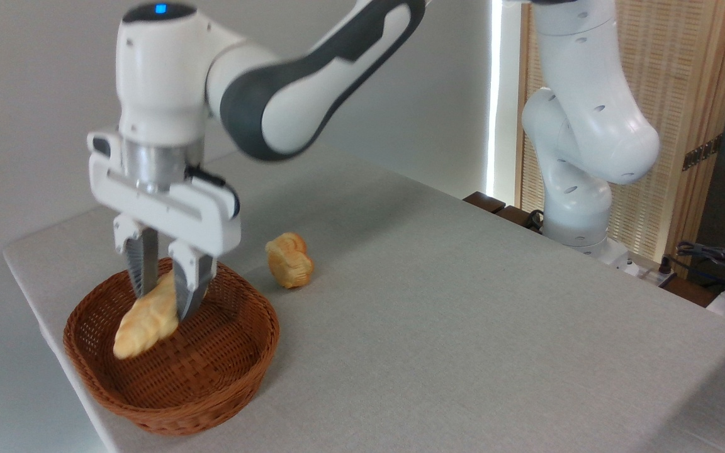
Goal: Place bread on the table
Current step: 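Close the gripper on the croissant and lift it from the basket, then carry the croissant out of the basket beside the round roll, then lower the croissant onto the table and open the gripper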
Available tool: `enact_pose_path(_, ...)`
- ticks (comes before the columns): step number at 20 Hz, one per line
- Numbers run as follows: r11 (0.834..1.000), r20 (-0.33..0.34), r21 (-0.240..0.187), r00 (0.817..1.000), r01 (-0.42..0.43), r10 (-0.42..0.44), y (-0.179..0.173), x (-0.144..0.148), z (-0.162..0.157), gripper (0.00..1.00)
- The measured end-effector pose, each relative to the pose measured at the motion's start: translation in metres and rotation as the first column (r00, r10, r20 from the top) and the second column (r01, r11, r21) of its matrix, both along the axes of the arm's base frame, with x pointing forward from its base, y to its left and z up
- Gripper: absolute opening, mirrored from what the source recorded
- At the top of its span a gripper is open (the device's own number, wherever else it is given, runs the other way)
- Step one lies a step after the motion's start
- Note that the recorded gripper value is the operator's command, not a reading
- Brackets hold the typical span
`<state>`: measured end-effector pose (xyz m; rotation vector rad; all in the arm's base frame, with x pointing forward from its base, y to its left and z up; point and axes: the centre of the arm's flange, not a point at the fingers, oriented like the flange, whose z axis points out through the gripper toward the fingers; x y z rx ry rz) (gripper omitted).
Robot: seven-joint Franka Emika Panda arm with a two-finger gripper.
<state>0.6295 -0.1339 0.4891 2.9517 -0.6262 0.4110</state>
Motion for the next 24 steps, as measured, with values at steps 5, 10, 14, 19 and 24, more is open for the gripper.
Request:
enact_pose_path(5, 0.977, -0.115, 0.032, 0.972, 0.209, -0.204, 0.015, -0.056, 0.020, 0.54)
enact_pose_path(10, 0.925, -0.286, -0.001, 0.886, 0.380, -0.364, 0.030, -0.107, 0.007, 0.79)
enact_pose_path(14, 0.900, -0.354, -0.031, 0.837, 0.435, -0.417, 0.034, -0.130, -0.018, 1.00)
enact_pose_path(19, 0.888, -0.386, -0.046, 0.811, 0.458, -0.439, 0.034, -0.138, -0.037, 1.00)
enact_pose_path(24, 0.885, -0.398, -0.049, 0.803, 0.463, -0.442, 0.032, -0.138, -0.043, 1.00)
